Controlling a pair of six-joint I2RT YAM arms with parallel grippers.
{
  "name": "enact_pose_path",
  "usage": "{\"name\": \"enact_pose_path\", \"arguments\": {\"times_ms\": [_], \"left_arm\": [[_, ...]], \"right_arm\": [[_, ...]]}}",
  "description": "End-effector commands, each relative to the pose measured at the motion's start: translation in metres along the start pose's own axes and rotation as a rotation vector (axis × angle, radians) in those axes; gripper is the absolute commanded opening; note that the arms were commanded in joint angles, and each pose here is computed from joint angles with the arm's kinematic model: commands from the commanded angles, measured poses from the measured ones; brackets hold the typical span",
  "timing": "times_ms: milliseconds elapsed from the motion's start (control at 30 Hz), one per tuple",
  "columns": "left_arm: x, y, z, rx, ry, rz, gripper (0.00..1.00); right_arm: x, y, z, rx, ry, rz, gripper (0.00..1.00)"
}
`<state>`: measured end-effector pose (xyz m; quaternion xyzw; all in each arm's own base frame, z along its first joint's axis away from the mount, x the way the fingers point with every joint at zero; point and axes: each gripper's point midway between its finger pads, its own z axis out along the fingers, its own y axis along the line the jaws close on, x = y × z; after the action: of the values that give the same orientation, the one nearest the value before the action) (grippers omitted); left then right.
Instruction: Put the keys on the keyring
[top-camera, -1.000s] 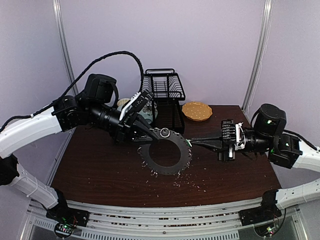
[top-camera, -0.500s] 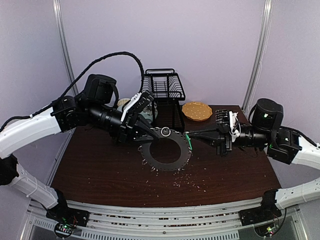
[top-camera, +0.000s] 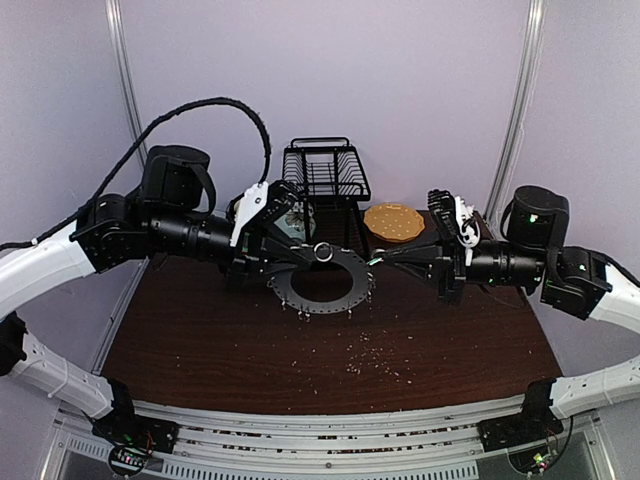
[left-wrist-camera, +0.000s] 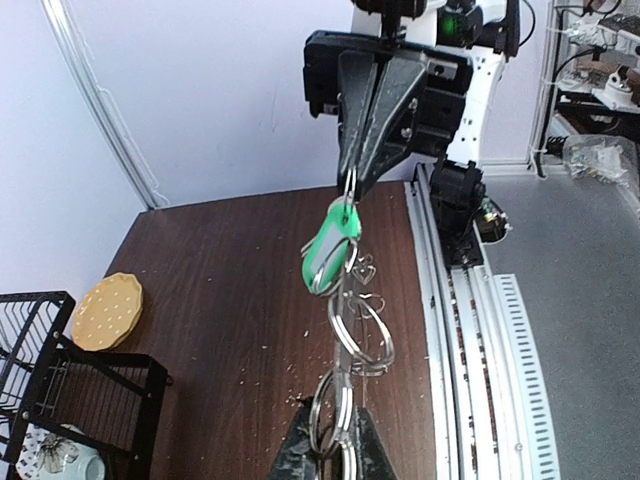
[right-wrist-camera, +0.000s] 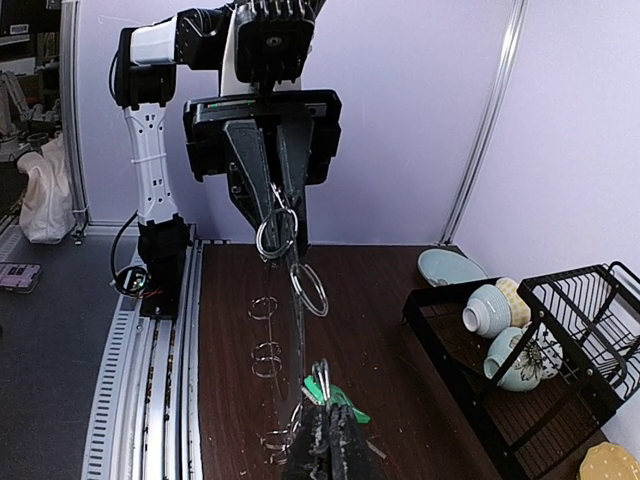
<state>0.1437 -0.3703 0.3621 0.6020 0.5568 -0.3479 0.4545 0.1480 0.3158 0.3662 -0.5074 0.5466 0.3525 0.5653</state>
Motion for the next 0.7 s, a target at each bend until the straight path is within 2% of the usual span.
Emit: {"name": "enact_pose_path", "arguments": {"times_ms": [0, 200, 667], "left_arm": [[-0.005, 0.014, -0.008, -0.114, 0.020, 0.076, 0.00], [-0.008, 0.015, -0.010, -0.129, 0.021, 0.083, 0.00], [-0.020, 0.001, -0.010, -0.055, -0.026, 0.089, 0.00]], "right_arm": [[-0.013, -0.007, -0.009, 0.043, 0.002, 0.054, 0.00], [-0.020, -0.001, -0.005, -0.002, -0.044, 0.061, 0.00], [0.000, -0.006, 0.013, 0.016, -0.026, 0.079, 0.00]]}}
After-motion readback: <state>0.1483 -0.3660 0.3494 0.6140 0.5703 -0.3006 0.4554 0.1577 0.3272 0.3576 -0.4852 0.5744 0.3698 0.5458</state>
